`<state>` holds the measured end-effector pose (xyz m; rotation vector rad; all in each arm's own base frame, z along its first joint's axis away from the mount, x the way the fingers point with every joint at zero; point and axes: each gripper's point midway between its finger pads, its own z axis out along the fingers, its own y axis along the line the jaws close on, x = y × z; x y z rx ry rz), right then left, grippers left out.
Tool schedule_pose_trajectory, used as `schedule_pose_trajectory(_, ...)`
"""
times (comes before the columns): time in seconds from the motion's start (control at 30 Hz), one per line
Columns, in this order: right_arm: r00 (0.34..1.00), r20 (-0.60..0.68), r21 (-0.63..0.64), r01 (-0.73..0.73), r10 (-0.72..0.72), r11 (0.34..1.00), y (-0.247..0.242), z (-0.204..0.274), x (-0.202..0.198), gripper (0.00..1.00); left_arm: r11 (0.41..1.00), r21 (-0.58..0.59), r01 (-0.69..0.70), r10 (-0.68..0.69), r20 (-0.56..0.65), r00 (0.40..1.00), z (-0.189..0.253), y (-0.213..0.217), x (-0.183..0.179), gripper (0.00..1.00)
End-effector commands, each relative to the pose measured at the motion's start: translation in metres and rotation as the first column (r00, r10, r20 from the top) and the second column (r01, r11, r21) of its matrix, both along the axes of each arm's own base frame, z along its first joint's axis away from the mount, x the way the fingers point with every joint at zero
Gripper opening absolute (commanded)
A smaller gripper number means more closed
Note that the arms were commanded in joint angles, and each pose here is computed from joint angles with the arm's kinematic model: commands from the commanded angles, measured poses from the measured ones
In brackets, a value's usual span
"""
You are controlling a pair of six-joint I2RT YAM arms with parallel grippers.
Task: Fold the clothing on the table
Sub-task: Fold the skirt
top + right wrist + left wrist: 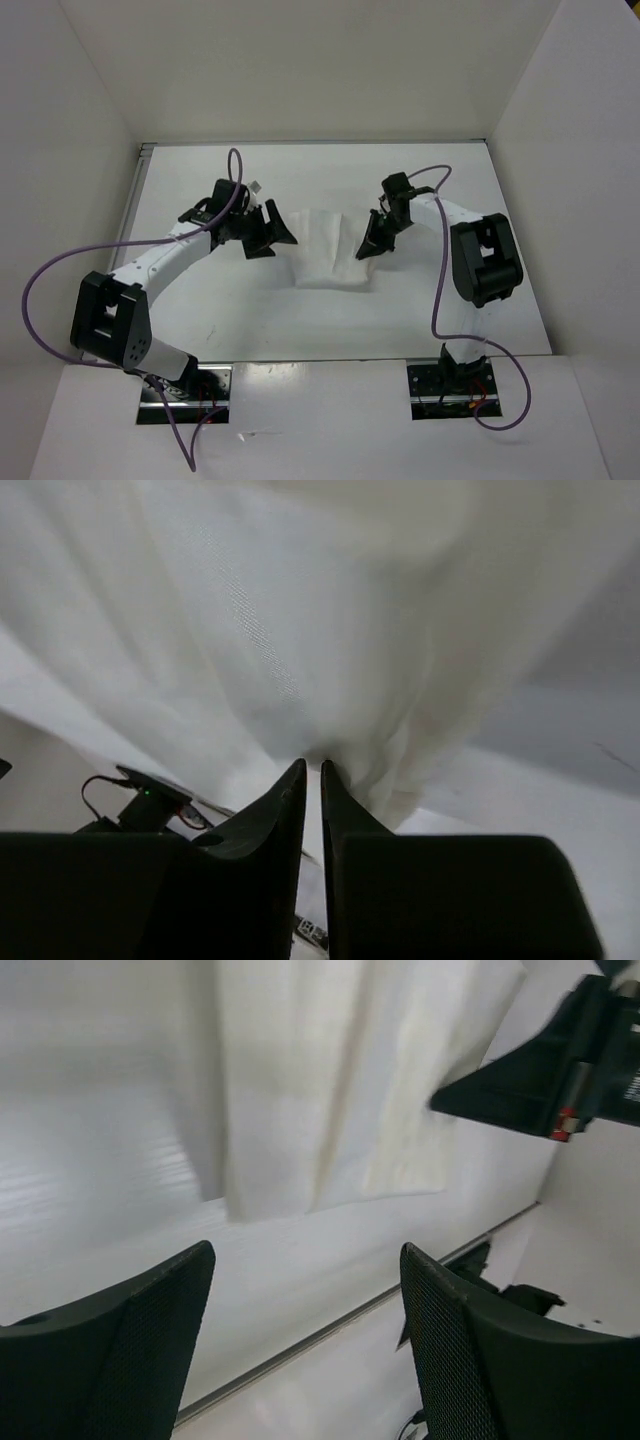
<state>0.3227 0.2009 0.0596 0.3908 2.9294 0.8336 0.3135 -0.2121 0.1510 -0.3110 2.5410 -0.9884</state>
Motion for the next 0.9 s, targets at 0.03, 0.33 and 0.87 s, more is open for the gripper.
schedule_pose_trajectory(0.03, 0.997, -0.041, -0.056, 0.065, -0.067, 0.996, -0.032, -0.025, -0.011, 0.16, 0.997, 0.063, -0.035, 0.035, 0.009, 0.999, -0.012, 0.013, -0.007, 0.82)
schedule_pose_trajectory(0.33, 0.995, -0.018, -0.090, 0.099, -0.101, 0.991, -0.041, -0.034, -0.009, 0.13, 0.995, 0.098, -0.010, 0.014, -0.038, 0.999, -0.037, 0.018, -0.020, 0.82)
schedule_pose_trajectory(0.87, 0.789, 0.317, -0.112, 0.582, -0.527, 0.805, -0.104, 0.081, -0.090, 0.32, 0.984, 0.154, -0.085, 0.071, 0.093, 0.993, -0.023, 0.035, -0.038, 0.88)
